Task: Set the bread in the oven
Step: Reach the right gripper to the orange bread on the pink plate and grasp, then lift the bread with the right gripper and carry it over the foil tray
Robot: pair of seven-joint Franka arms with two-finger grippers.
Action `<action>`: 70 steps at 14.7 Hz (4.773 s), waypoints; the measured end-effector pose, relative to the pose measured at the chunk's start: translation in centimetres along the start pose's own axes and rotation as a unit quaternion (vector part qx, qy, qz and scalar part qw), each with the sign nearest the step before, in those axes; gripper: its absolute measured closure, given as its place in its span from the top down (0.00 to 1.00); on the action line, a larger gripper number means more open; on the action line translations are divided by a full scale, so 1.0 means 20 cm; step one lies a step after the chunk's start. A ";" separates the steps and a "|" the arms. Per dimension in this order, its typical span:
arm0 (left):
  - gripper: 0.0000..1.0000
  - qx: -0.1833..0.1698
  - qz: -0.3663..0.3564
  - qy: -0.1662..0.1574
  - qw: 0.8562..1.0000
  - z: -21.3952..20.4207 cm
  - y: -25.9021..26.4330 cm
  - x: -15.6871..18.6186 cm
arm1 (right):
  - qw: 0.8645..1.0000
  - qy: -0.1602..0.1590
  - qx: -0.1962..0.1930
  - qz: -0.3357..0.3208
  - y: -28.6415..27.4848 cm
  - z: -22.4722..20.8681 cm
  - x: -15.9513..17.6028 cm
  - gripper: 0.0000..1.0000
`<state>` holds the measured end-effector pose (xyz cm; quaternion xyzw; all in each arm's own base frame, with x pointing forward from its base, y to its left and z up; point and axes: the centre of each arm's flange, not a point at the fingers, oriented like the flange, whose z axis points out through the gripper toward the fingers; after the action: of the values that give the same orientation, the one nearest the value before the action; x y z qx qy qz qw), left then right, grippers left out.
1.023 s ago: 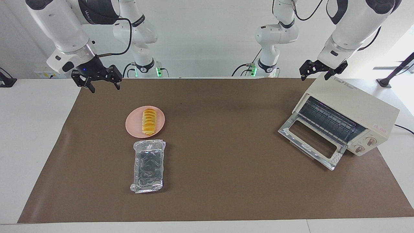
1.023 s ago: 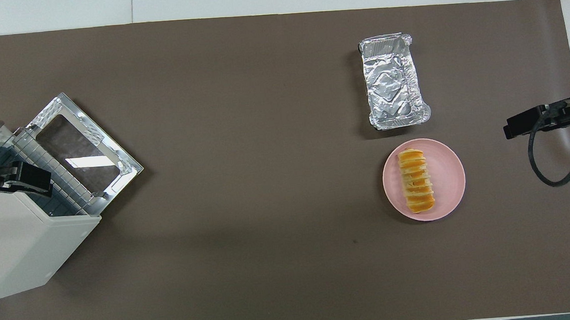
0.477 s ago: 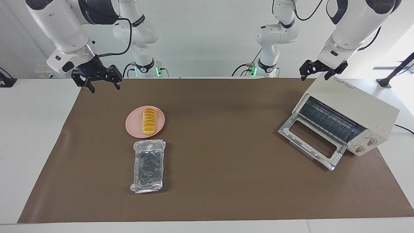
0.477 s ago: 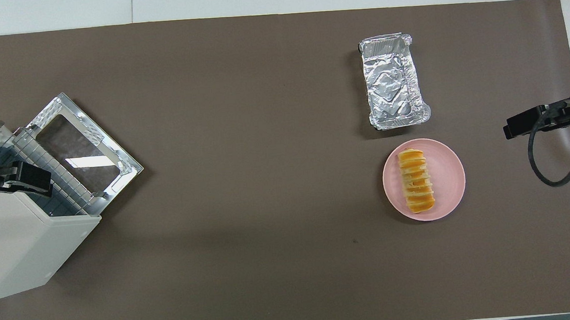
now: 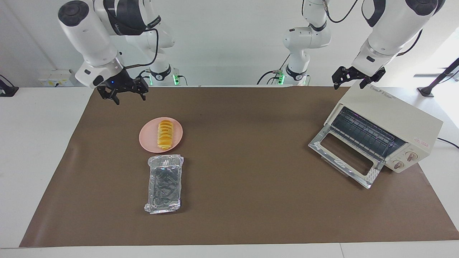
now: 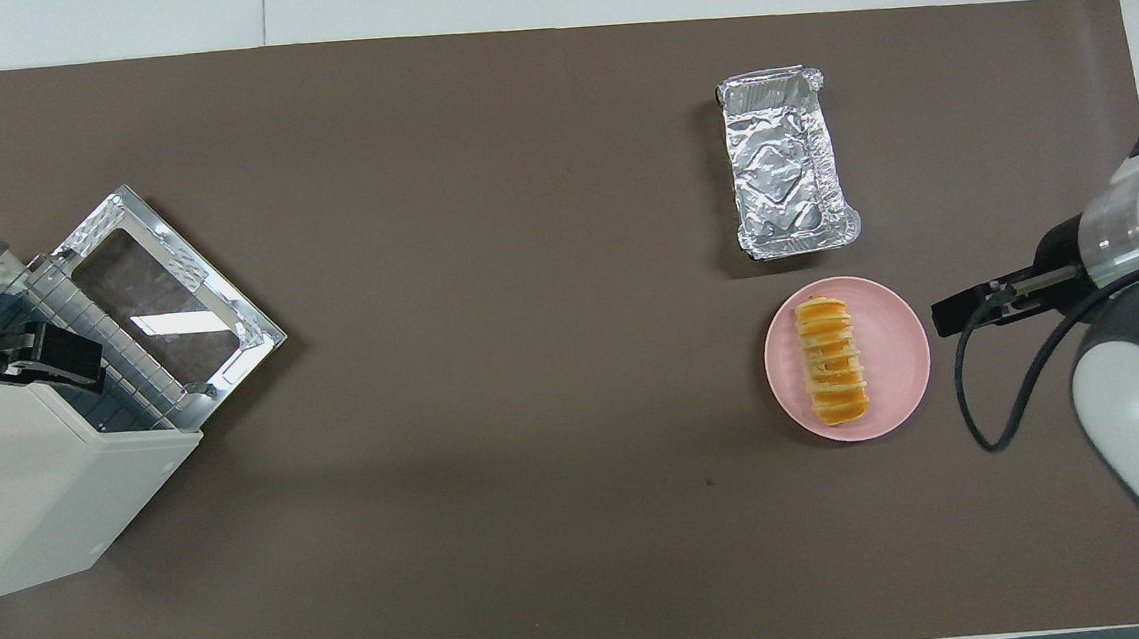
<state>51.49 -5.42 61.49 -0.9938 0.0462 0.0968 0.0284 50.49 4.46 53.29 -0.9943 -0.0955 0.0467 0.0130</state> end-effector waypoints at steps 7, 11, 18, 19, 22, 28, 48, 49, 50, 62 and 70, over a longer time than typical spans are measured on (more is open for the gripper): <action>1.00 0.000 0.000 0.000 1.000 0.00 0.00 0.00 | 1.000 -0.004 -0.003 -0.027 -0.09 0.58 -0.02 1.00; 1.00 0.000 0.000 0.000 1.000 0.00 0.00 0.00 | 0.997 0.010 -0.005 -0.073 -0.12 0.82 -0.02 1.00; 1.00 0.000 0.000 0.000 1.000 0.00 0.00 0.00 | 0.990 0.053 -0.014 -0.131 -0.19 1.07 -0.02 1.00; 1.00 0.000 0.000 0.000 1.000 0.00 0.00 0.00 | 0.989 0.057 -0.015 -0.136 -0.22 1.08 -0.03 1.00; 1.00 0.000 0.000 0.000 1.000 0.00 0.00 0.00 | 0.988 0.066 -0.017 -0.138 -0.23 1.12 -0.04 1.00; 1.00 0.000 0.000 0.000 1.000 0.00 0.00 0.00 | 0.988 0.068 -0.016 -0.136 -0.21 1.14 -0.03 0.69; 1.00 0.000 0.000 0.000 1.000 0.00 0.00 0.00 | 0.991 0.099 0.003 -0.088 -0.07 0.34 0.63 0.11; 1.00 0.000 0.000 0.000 1.000 0.00 0.00 0.00 | 0.991 0.102 0.005 -0.084 -0.07 0.35 0.69 0.11; 1.00 0.000 0.000 0.000 1.000 0.00 0.00 0.00 | 0.991 0.102 0.008 -0.081 -0.06 0.37 0.76 0.11; 1.00 0.000 0.000 0.000 1.000 0.00 0.00 0.00 | 0.991 0.110 0.001 -0.070 -0.13 0.96 1.19 0.11; 1.00 0.000 0.000 0.000 1.000 0.00 0.00 0.00 | 0.994 0.087 0.002 -0.063 -0.10 0.84 1.15 0.70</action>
<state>51.49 -5.41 61.49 -0.9938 0.0462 0.0968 0.0284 70.92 11.18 34.53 -0.9865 -0.1565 -0.0406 0.0260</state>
